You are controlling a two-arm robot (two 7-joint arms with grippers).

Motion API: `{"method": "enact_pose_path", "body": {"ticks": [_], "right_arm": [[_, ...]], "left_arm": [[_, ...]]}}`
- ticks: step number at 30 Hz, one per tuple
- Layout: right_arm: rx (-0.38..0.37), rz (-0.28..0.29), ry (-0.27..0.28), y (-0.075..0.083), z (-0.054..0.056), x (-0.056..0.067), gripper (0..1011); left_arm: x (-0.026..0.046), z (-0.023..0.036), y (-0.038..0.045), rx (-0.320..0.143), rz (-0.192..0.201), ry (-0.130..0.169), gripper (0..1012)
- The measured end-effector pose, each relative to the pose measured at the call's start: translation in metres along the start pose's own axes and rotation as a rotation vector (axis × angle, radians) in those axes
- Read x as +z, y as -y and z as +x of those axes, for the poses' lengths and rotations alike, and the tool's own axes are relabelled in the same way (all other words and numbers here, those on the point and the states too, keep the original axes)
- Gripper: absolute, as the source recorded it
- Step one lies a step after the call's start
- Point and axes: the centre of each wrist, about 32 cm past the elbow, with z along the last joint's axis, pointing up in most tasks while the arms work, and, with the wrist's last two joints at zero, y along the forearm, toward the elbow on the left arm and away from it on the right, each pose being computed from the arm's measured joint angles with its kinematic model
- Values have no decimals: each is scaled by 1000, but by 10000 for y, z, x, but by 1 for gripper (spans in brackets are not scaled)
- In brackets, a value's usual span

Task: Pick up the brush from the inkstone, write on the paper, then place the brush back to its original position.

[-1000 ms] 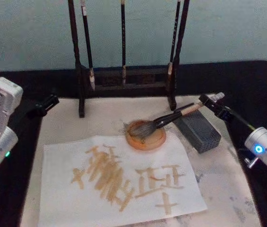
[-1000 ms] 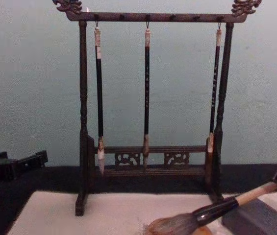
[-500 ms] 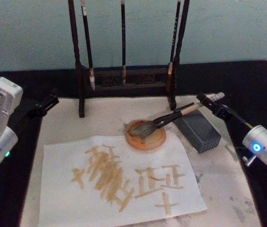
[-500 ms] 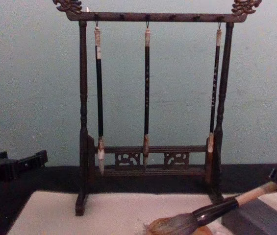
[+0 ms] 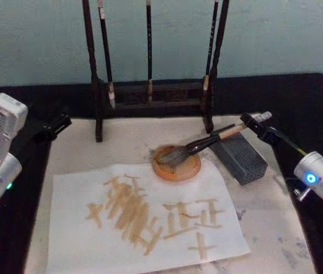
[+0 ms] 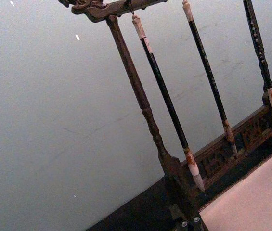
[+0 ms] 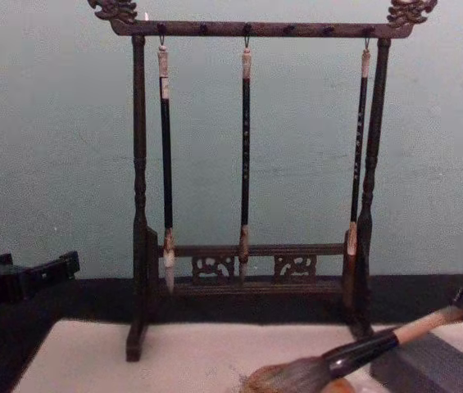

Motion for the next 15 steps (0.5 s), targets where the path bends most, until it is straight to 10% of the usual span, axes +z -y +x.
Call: {"method": "enact_pose_path", "body": {"ticks": [15], "right_arm": [[0,0,0,1,-2,0,331]], "left_arm": [[0,0,0,0,0,0,1002]]}}
